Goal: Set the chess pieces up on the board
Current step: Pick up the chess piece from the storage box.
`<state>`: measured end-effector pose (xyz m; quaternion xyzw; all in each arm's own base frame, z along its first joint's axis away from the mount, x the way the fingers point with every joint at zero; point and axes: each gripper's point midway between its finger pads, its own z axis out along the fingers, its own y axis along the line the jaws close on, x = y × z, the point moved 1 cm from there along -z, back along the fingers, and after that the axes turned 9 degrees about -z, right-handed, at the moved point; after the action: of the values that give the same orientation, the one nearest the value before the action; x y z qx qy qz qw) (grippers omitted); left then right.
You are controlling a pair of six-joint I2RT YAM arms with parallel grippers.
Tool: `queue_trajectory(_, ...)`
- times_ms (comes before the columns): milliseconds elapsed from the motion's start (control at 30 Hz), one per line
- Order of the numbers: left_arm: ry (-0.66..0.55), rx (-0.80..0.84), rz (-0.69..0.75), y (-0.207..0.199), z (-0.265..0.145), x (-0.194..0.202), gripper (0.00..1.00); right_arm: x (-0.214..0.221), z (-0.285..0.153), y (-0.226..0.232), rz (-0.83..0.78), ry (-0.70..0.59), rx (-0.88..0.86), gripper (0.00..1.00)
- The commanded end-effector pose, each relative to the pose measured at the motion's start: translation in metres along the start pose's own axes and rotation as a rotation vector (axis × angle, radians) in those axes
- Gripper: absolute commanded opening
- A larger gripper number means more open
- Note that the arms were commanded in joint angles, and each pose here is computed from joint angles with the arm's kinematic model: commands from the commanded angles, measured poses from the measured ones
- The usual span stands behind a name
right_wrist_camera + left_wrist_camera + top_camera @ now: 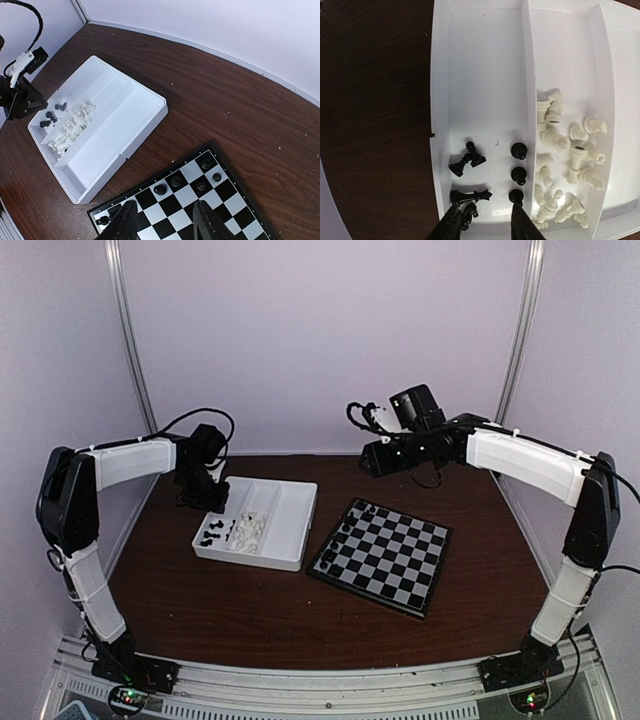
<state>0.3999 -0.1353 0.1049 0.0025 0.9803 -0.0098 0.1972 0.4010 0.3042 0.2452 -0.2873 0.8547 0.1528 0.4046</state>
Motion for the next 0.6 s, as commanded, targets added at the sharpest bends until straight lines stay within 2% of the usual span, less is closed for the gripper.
queue_trajectory(0,0.054,-0.008,-0.009,0.003,0.012,-0.004,0.35,-0.007,-0.009,-0.001,0.005,-0.041,0.003,0.41)
queue_trajectory(300,0.111,-0.011,-0.060,-0.003,0.043,-0.002,0.35,0.001,-0.005,-0.003,0.007,-0.027,0.010,0.40)
queue_trajectory(400,0.130,-0.012,-0.061,-0.004,0.052,0.000,0.26,0.001,-0.005,-0.002,0.005,-0.029,0.009,0.40)
queue_trajectory(567,0.138,-0.061,-0.078,0.005,0.061,0.001,0.26,0.002,-0.005,-0.002,0.004,-0.030,0.011,0.40)
